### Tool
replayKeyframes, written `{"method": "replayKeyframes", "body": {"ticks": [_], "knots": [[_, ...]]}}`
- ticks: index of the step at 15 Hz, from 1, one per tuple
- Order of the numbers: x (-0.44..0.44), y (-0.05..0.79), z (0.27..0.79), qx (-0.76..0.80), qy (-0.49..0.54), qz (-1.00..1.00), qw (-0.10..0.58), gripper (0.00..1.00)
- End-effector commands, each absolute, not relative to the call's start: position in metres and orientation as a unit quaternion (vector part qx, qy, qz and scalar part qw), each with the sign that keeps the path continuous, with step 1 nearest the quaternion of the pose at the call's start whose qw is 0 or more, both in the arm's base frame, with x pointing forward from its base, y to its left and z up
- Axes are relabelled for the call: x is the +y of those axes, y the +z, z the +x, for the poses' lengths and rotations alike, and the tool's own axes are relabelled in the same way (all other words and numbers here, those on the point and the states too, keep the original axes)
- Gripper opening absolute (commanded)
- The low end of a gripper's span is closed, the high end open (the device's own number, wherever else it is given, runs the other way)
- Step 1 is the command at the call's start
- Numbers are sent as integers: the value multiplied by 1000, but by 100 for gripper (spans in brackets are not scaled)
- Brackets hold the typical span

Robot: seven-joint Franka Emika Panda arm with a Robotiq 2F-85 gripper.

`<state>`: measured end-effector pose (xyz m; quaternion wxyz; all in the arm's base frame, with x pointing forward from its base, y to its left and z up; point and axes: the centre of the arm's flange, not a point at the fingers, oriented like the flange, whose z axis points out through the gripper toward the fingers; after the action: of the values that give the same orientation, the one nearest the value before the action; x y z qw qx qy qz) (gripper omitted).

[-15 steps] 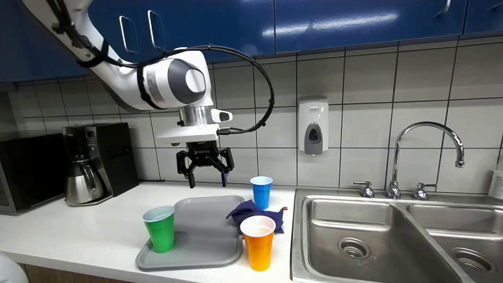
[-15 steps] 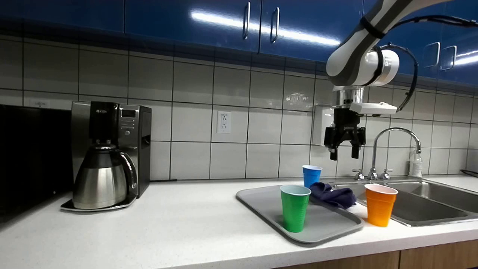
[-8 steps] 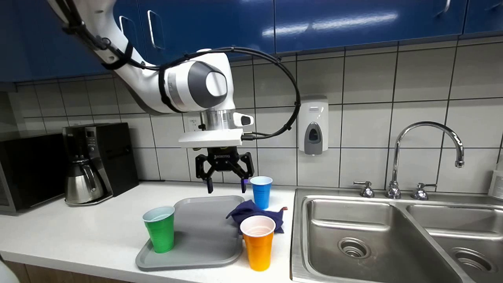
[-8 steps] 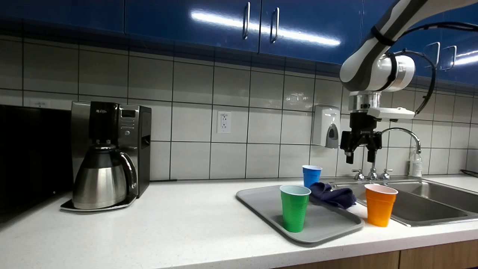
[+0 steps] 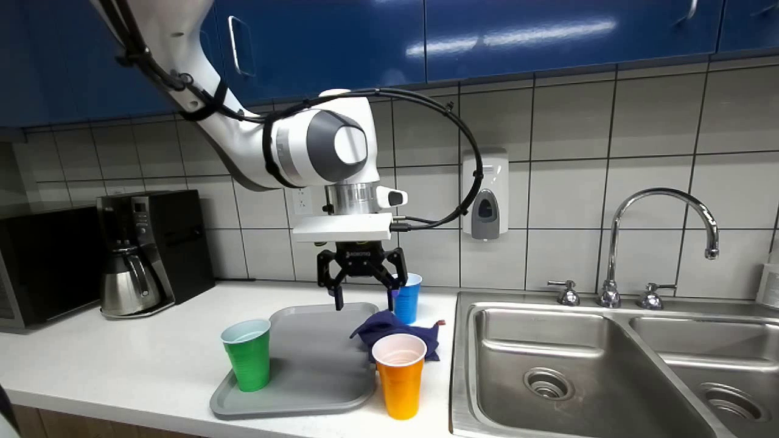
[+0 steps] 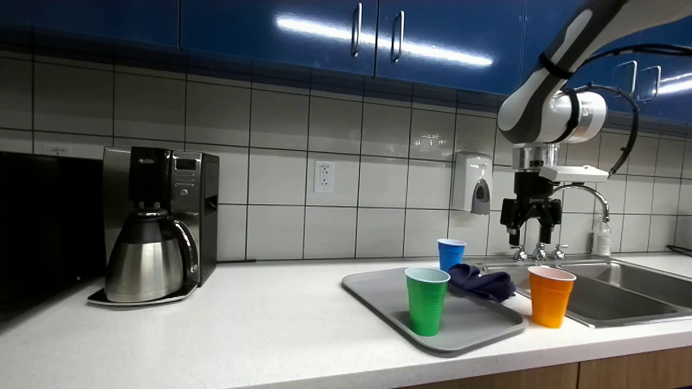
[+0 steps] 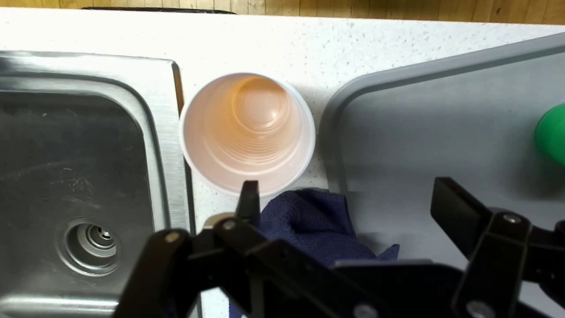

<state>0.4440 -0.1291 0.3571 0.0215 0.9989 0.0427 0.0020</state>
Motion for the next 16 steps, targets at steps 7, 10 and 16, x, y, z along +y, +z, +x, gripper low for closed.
{"method": "replayKeyframes", "body": {"ticks": [7, 10, 16], "knots": [[-145, 321, 447, 47, -7, 998, 31, 100], [-159, 313, 438, 40, -15, 999, 32, 100], [-194, 309, 410, 33, -29, 998, 34, 100]]}}
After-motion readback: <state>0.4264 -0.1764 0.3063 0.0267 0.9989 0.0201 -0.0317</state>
